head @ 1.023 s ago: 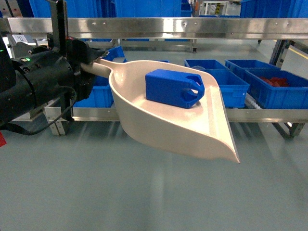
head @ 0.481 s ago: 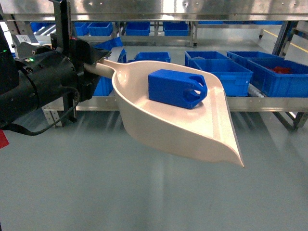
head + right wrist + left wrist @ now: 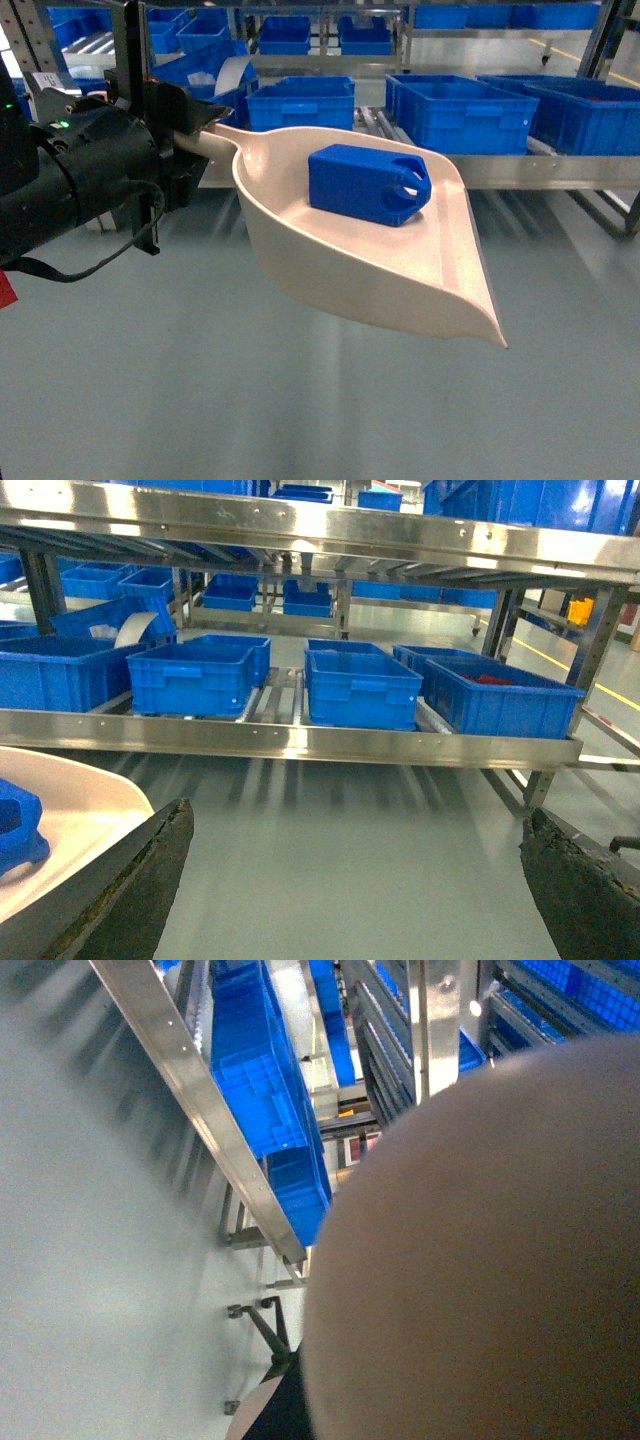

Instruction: Place part in tray to right shelf

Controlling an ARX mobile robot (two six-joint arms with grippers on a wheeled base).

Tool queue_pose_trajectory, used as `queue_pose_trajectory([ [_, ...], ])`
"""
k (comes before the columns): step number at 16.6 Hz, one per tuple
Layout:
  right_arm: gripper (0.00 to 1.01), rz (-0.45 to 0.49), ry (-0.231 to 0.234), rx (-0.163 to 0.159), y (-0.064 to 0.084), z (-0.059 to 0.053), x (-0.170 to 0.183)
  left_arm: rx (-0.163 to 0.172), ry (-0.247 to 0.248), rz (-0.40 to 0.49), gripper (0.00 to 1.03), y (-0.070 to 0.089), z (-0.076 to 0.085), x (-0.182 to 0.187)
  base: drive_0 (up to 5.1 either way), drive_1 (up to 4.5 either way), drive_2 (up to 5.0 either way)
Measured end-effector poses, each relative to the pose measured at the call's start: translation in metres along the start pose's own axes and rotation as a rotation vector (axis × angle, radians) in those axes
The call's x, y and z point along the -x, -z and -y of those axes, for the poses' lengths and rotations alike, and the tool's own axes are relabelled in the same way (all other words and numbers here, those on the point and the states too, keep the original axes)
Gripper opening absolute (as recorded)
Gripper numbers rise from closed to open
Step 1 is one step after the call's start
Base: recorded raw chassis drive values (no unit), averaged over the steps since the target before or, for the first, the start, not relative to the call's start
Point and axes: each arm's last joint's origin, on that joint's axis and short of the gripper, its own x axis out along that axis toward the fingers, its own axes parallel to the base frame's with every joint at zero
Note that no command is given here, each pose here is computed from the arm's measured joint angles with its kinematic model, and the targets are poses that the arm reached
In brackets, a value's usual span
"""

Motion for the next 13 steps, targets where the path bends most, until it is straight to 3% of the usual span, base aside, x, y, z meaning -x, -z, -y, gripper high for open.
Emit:
queue_pose_trajectory([
  [13,0.98,-0.002,-0.001,0.0,0.0002,0.0,0.0,0.0,-0.007,-0.001,0.13,0.0002,-0.001,0.0003,0.0,0.0,0.0],
])
